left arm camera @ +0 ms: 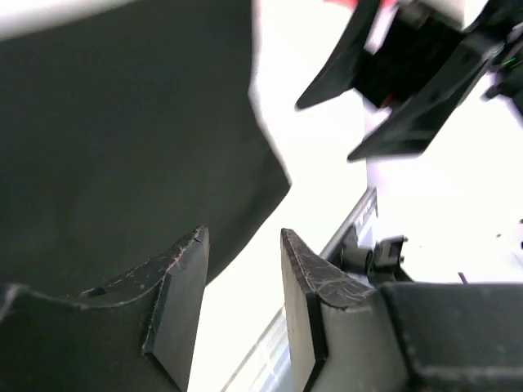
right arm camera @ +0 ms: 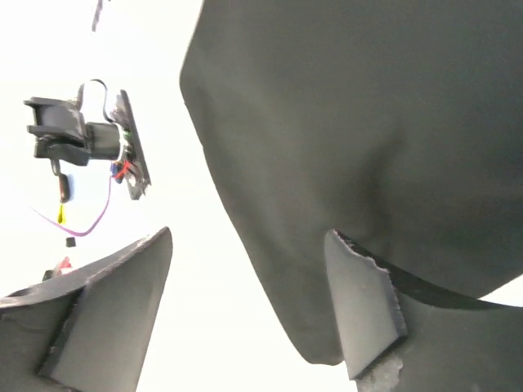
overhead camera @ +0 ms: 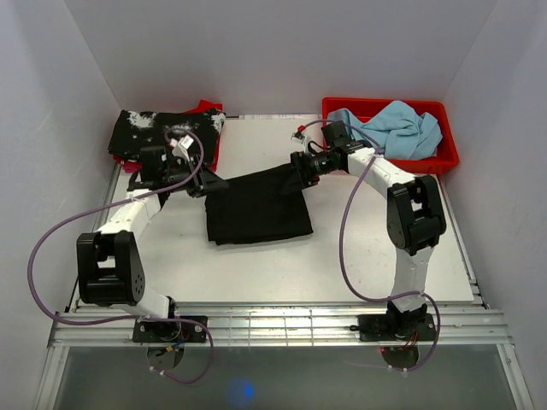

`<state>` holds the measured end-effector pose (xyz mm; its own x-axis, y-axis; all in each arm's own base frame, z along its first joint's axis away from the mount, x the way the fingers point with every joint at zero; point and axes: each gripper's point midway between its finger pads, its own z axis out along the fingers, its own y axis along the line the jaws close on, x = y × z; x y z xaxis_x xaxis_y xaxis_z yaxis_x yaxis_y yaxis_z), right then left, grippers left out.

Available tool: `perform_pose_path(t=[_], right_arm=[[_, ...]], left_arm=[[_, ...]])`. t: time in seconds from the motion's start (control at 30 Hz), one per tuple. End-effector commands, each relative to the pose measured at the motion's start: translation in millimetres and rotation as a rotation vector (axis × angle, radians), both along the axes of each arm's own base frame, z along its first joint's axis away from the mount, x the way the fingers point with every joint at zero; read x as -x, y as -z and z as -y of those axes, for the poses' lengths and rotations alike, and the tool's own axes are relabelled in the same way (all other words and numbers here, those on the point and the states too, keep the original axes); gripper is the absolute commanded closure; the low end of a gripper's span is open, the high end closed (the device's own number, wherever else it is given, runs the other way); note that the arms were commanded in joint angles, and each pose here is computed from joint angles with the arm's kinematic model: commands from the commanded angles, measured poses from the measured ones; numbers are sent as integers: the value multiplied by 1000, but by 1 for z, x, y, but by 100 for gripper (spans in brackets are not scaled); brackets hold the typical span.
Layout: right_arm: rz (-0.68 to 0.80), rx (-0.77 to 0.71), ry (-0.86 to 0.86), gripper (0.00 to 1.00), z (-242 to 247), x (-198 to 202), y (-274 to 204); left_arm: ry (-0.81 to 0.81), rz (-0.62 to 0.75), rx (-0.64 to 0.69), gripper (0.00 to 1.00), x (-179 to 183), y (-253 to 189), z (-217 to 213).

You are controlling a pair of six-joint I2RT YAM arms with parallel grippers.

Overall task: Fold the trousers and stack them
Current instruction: Fold the trousers

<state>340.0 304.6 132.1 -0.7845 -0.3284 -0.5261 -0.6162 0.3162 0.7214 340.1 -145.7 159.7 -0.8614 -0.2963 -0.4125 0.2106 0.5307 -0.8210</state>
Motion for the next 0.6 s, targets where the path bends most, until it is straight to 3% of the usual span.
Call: perform_pose_path(t=[0.0, 0.17, 0.23, 0.37, 0.57], right_arm=[[83, -147, -4, 15, -11, -7, -57], [-126, -220, 62, 13, -33, -35, -34], [-119, -257, 74, 14, -40, -51, -28], [-196, -200, 121, 14, -50, -68, 28], [-229, -98, 173, 13, -41, -70, 78]], left_arm=[[60, 107, 37, 49, -10, -36, 18], [29, 0, 130, 49, -39, 5, 29], [26, -43, 142, 50, -48, 21, 29], [11, -188, 129, 51, -63, 84, 28], [-21, -275, 92, 51, -70, 132, 15]])
